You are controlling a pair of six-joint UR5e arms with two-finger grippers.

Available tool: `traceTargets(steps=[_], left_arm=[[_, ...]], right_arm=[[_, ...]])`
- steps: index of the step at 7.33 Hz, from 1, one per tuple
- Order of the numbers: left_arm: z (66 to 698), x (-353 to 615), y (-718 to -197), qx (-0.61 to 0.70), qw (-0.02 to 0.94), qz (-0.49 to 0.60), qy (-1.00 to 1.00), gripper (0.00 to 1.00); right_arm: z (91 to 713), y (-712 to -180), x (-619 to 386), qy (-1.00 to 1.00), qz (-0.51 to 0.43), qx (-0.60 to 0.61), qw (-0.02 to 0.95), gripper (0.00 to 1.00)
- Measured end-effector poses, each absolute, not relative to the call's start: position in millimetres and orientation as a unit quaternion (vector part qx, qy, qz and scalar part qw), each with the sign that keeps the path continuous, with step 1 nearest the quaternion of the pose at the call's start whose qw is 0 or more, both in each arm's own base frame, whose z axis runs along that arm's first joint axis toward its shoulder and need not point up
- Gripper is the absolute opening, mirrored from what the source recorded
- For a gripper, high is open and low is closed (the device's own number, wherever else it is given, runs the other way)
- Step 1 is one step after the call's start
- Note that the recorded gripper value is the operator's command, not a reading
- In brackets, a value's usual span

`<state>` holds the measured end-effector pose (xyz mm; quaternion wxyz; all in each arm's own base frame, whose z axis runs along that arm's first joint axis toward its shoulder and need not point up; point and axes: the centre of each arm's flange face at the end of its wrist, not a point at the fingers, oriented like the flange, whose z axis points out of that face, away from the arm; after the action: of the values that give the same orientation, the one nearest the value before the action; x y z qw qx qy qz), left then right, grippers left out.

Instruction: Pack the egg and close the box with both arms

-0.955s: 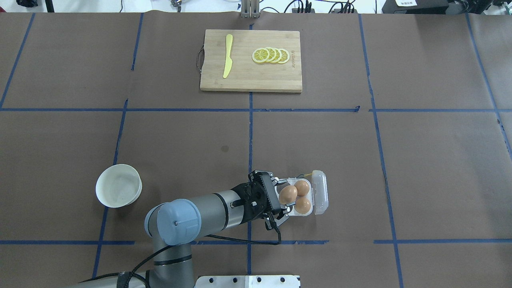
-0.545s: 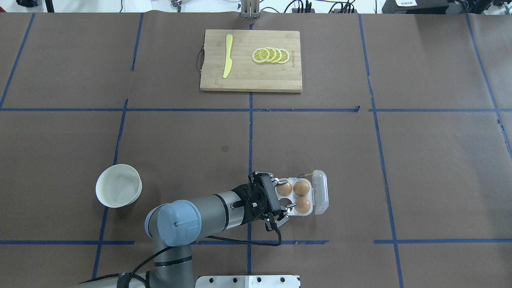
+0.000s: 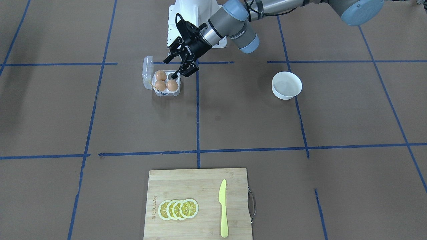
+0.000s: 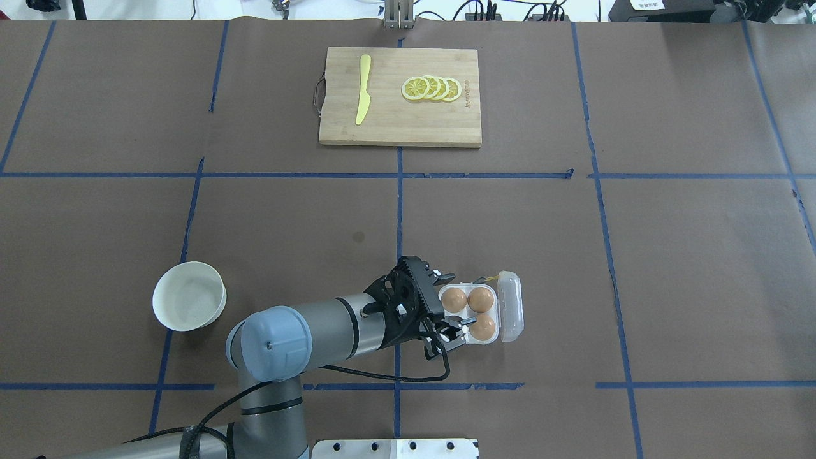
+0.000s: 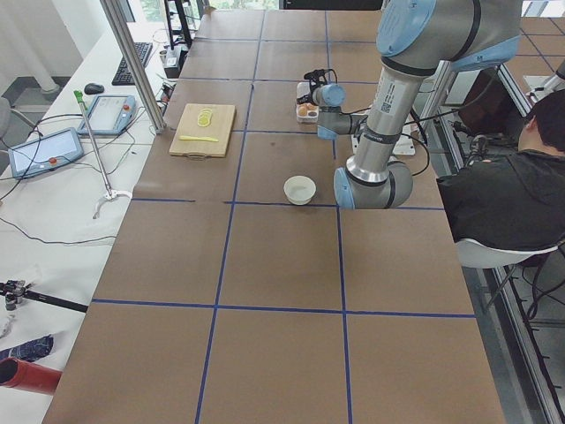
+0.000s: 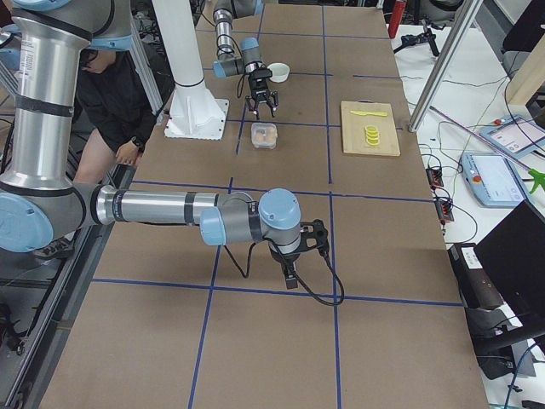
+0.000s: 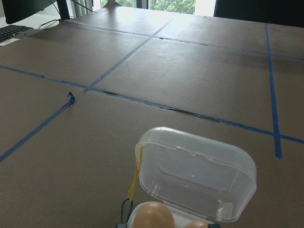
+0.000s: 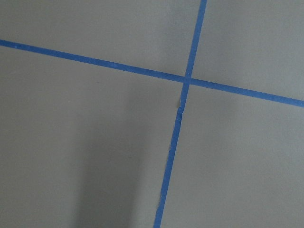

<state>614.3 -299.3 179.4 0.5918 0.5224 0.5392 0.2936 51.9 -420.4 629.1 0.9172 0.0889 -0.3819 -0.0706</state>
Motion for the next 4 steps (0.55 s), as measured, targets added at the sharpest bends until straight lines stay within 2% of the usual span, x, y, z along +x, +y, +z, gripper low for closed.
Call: traceTargets(steps=[4], left_arm=[[177, 533, -391, 0.430, 0.726, 0.311, 0.437, 1.00]], right_arm=[[629, -420, 51, -0.382, -0.071, 0.089, 0.917, 1.00]])
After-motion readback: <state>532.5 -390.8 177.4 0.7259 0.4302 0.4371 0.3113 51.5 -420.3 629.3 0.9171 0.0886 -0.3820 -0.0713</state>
